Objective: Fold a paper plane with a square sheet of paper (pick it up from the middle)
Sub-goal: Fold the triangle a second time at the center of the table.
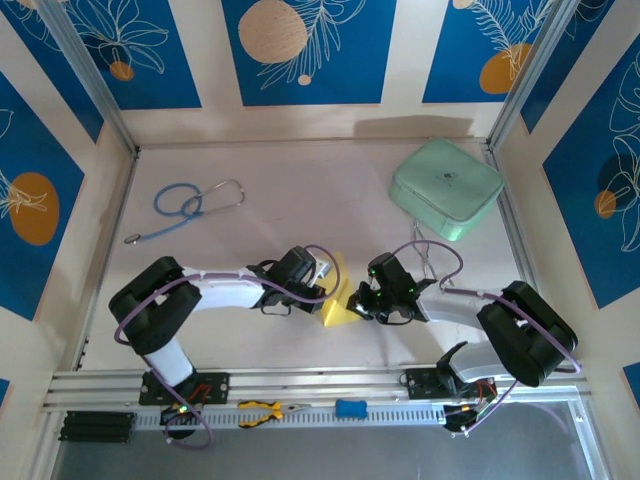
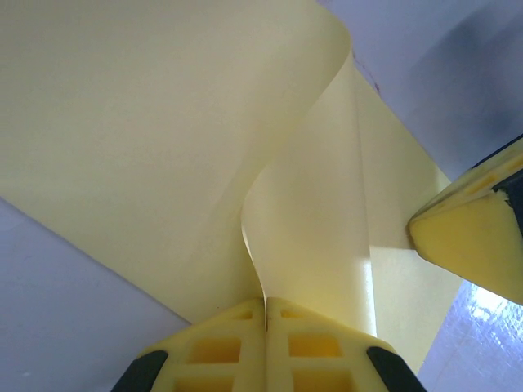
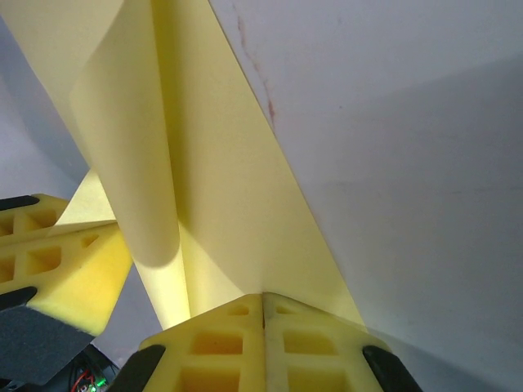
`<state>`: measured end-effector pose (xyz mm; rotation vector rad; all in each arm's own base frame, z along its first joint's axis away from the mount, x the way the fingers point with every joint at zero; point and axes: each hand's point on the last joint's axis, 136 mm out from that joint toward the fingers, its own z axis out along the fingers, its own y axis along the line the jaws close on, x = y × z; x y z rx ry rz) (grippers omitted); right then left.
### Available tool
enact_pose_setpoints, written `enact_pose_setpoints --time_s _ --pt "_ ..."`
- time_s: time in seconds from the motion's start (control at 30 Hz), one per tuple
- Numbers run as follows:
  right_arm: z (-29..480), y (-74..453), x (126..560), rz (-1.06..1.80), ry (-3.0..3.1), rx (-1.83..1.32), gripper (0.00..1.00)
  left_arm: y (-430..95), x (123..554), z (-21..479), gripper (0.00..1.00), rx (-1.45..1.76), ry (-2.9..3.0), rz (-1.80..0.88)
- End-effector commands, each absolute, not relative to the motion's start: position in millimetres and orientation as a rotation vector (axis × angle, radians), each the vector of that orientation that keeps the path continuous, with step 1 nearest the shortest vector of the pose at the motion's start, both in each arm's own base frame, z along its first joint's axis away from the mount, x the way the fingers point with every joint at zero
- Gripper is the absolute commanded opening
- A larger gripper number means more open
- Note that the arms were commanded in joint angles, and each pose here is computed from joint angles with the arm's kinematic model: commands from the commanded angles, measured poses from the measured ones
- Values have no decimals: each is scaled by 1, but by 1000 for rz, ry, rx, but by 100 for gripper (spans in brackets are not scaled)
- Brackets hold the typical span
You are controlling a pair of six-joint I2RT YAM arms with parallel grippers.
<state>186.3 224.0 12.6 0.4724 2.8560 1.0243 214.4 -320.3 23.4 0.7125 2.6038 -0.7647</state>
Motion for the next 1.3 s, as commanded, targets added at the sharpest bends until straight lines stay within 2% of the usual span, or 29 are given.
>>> enact_pose_setpoints --time_s 0.0,1.27 --pt "-8 208 169 881 2959 533 0 -320 219 30 4 726 2569 -765" --pt "-10 206 166 872 2964 543 0 -323 223 35 5 756 2540 -760"
